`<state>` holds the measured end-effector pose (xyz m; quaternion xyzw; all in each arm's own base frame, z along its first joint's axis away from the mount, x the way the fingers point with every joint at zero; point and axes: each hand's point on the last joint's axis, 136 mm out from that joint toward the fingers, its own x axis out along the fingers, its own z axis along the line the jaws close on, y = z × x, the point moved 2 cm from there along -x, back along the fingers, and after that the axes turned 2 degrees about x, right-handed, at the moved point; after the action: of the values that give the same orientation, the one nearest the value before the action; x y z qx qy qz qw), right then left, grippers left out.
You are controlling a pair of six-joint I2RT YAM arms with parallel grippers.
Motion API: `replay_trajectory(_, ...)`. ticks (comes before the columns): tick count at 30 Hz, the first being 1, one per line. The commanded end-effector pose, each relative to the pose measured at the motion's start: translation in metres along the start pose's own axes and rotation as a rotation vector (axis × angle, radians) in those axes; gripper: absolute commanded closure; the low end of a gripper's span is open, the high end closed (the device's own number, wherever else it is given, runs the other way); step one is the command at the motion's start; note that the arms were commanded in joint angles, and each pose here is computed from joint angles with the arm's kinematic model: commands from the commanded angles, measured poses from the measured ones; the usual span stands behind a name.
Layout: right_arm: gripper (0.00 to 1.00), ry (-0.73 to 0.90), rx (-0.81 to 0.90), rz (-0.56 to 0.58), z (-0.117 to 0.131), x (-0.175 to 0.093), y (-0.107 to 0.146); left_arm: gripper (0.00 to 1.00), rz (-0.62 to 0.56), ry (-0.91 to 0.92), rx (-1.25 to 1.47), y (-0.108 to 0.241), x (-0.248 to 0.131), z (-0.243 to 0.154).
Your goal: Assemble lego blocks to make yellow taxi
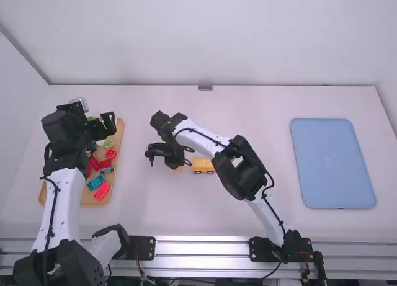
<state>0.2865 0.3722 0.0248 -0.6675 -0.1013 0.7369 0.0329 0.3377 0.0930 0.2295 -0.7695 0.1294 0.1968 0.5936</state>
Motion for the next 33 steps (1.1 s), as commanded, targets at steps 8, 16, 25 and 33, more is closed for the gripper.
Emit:
replay_trajectory(8, 0.99, 0.048, 0.039, 0.054, -0.008, 0.005, 0.003, 0.01, 0.002, -0.003, -0.001, 0.001, 0.0, 0.0)
replay_trajectory(16, 0.9, 0.033, 0.047, 0.036, -0.006, 0.005, 0.0, 0.01, 0.002, -0.002, 0.0, 0.001, 0.0, 0.0)
replay_trajectory(25, 0.7, 0.036, 0.046, 0.034, -0.007, 0.005, 0.0, 0.01, 0.002, -0.002, 0.0, 0.002, 0.0, 0.0)
replay_trajectory(33, 0.01, 0.063, 0.031, 0.055, -0.014, -0.016, 0.0, 0.01, 0.004, -0.04, -0.003, 0.002, 0.0, 0.006)
